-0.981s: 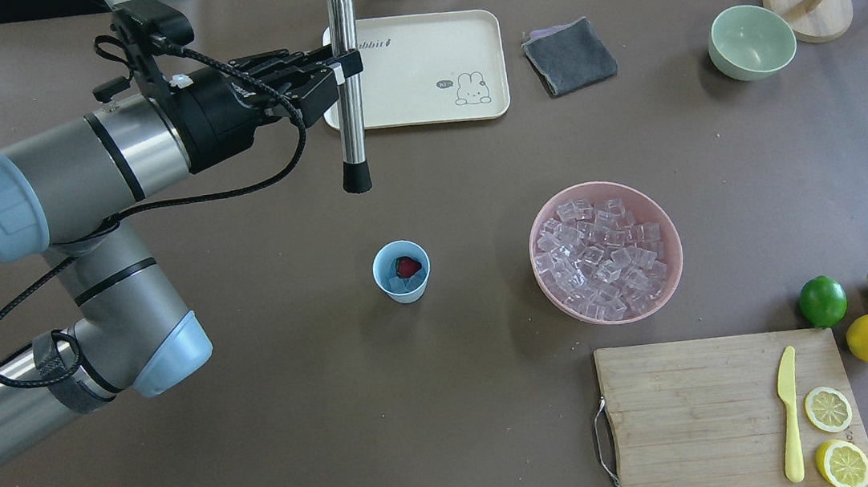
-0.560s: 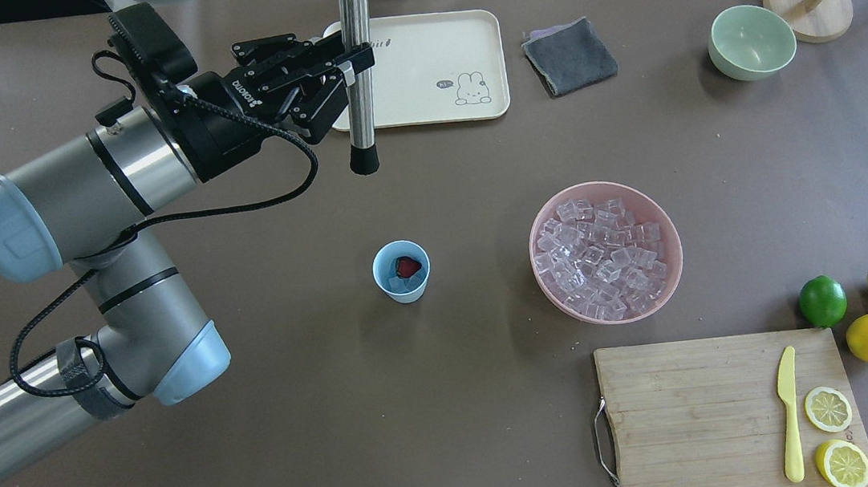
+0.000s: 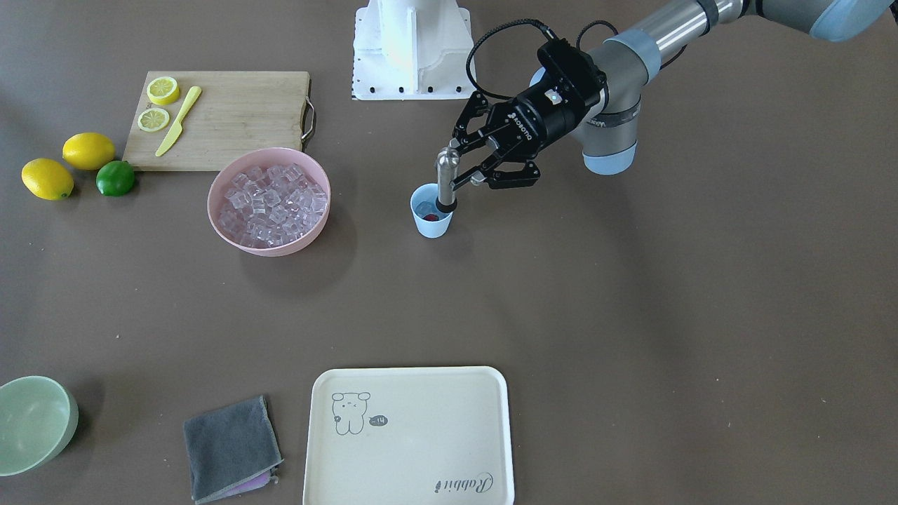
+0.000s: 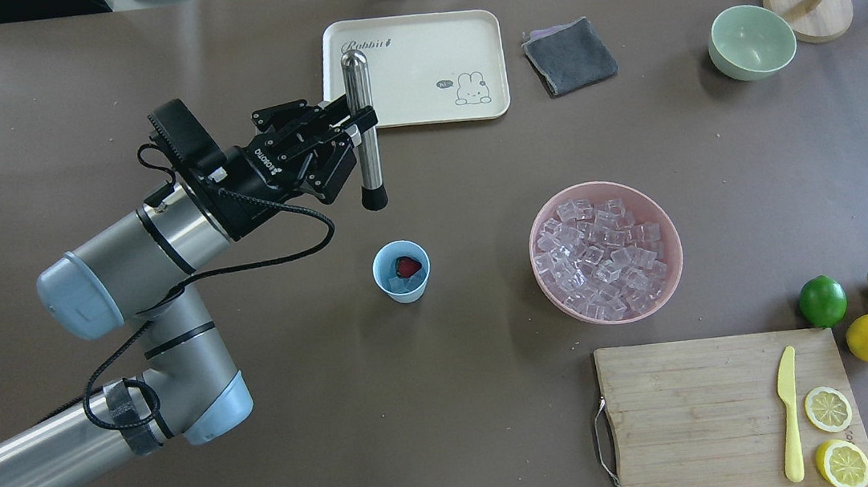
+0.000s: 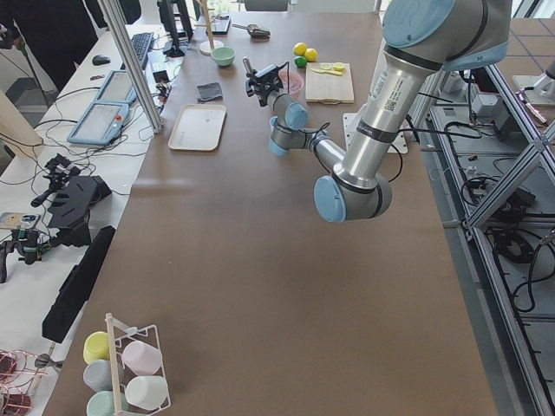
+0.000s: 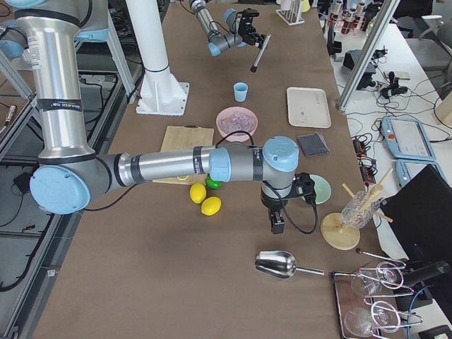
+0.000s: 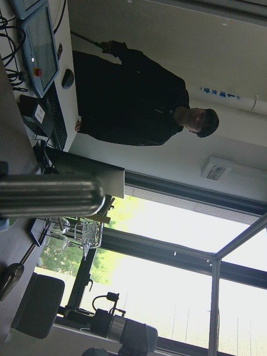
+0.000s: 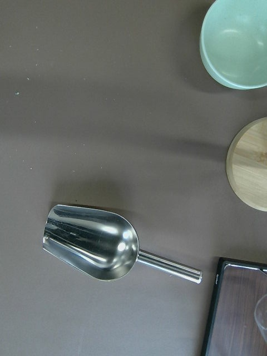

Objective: Mash ice and strawberries in cup
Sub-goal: 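Lower the pestle tip into the cup with the left gripper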

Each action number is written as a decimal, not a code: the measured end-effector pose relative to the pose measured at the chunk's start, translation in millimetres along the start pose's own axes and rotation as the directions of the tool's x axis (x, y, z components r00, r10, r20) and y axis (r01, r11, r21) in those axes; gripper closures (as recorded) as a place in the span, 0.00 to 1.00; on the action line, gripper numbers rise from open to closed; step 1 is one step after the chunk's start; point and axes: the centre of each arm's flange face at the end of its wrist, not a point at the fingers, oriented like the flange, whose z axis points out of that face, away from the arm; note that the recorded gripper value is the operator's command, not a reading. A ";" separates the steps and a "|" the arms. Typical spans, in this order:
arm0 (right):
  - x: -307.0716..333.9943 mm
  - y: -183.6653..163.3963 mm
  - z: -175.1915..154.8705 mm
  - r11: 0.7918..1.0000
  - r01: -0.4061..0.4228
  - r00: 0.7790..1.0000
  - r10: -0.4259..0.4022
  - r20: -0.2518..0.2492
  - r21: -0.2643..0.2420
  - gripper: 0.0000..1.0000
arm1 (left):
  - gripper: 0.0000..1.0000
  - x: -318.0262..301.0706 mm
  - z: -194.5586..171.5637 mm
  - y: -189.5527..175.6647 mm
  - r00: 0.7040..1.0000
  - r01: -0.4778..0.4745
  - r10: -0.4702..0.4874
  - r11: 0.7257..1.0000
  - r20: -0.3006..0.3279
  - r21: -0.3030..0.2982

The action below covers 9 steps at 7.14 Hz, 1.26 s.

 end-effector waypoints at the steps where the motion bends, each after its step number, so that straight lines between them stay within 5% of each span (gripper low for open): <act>1: -0.1 -0.1 0.0 1.000 0.001 1.000 -0.001 -0.001 0.000 0.00 | 1.00 11.0 -3.5 23.0 1.000 -0.012 0.012 1.000 0.000 0.004; 9: 1.9 0.7 2.0 1.000 0.002 1.000 -0.002 -0.001 -0.004 0.00 | 1.00 39.8 -11.5 94.4 1.000 0.015 -0.015 0.999 -0.001 -0.046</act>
